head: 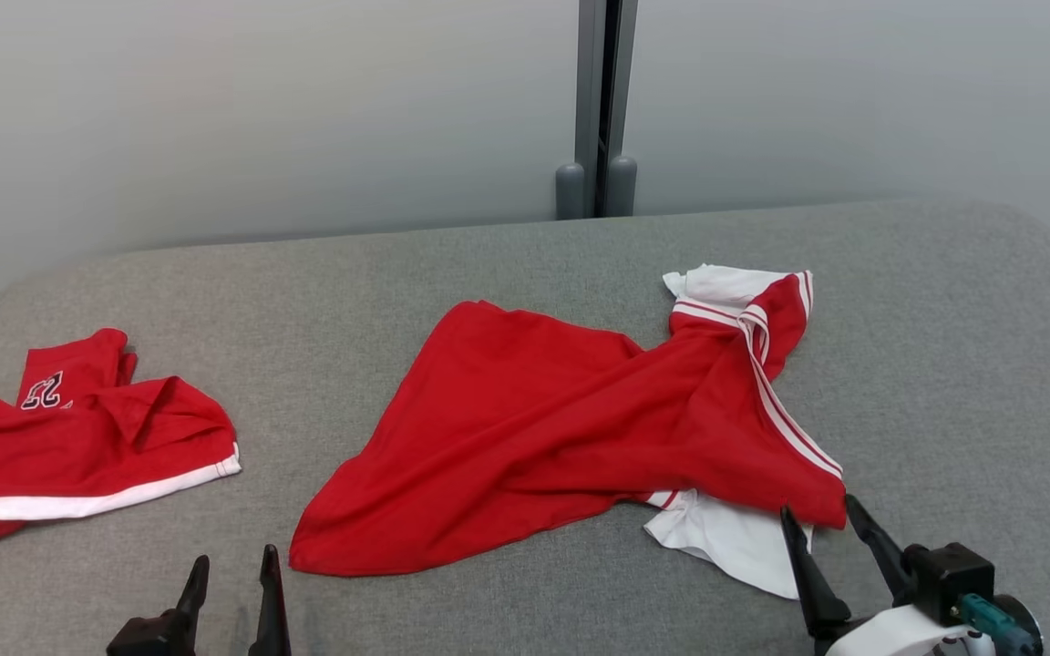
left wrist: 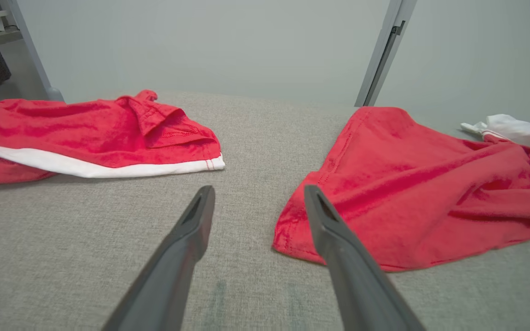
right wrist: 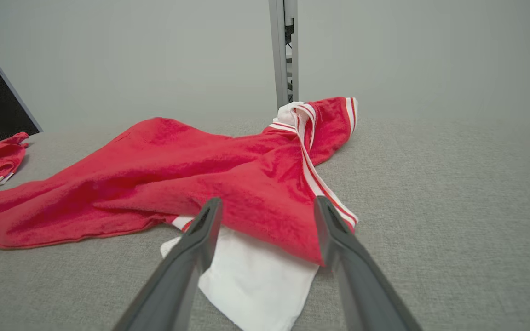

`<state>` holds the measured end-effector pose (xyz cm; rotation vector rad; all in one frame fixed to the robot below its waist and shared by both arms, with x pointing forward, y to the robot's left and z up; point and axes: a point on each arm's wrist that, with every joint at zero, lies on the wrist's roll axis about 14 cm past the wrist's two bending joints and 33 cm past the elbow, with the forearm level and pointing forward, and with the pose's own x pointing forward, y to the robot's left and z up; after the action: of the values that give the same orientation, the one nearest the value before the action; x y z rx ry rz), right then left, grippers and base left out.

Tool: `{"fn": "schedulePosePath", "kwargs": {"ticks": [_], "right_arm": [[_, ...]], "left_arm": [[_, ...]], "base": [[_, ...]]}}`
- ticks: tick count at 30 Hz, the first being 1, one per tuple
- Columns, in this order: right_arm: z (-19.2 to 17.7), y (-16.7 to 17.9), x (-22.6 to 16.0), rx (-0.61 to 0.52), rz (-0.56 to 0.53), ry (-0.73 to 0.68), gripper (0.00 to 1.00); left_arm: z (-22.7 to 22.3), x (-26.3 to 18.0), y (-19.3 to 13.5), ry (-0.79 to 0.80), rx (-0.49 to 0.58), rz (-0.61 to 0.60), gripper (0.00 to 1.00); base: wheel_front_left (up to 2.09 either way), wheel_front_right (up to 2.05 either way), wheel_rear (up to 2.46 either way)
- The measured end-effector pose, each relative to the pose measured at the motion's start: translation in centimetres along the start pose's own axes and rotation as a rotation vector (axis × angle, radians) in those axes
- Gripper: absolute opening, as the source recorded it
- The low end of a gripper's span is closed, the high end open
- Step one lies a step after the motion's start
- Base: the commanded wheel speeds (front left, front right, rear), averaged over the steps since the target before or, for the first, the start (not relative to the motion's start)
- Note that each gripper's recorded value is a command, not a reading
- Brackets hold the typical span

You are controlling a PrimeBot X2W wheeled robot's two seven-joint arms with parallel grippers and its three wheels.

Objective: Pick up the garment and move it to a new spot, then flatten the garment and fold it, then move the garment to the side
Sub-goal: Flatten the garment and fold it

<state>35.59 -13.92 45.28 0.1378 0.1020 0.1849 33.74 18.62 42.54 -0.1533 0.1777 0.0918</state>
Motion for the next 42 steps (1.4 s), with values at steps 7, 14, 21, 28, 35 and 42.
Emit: {"fn": "schedulePosePath", "kwargs": {"ticks": [7,14,21,28,35,42], "right_arm": [[-4.9,-0.7,-1.0,0.0,-0.016,0.16,1.0],[-7.8,-1.1,-1.5,0.012,-0.026,0.258,1.0],[-9.7,-0.7,-0.3,0.009,0.001,0.333,0.88],[-9.8,-0.5,0.6,0.016,0.021,0.338,0.0],[-8.5,-4.1,-0.7,-0.01,-0.05,0.309,0.0],[-7.4,-5.3,-1.0,-0.011,-0.082,0.27,0.0]], "left_arm": [[-1.5,1.2,-1.8,0.057,-0.019,-0.044,1.0],[-2.6,2.3,-2.7,0.095,-0.018,-0.067,1.0],[-2.8,3.6,-2.6,0.104,-0.021,-0.058,1.0],[-3.4,3.8,-2.6,0.125,-0.031,-0.062,1.0],[-5.1,3.3,-3.2,0.183,-0.049,-0.071,1.0],[-7.2,3.1,-3.7,0.255,-0.017,-0.081,1.0]], "base": [[0.0,0.0,0.0],[0.0,0.0,0.0],[0.0,0.0,0.0],[0.0,0.0,0.0],[0.0,0.0,0.0],[0.0,0.0,0.0]]}}
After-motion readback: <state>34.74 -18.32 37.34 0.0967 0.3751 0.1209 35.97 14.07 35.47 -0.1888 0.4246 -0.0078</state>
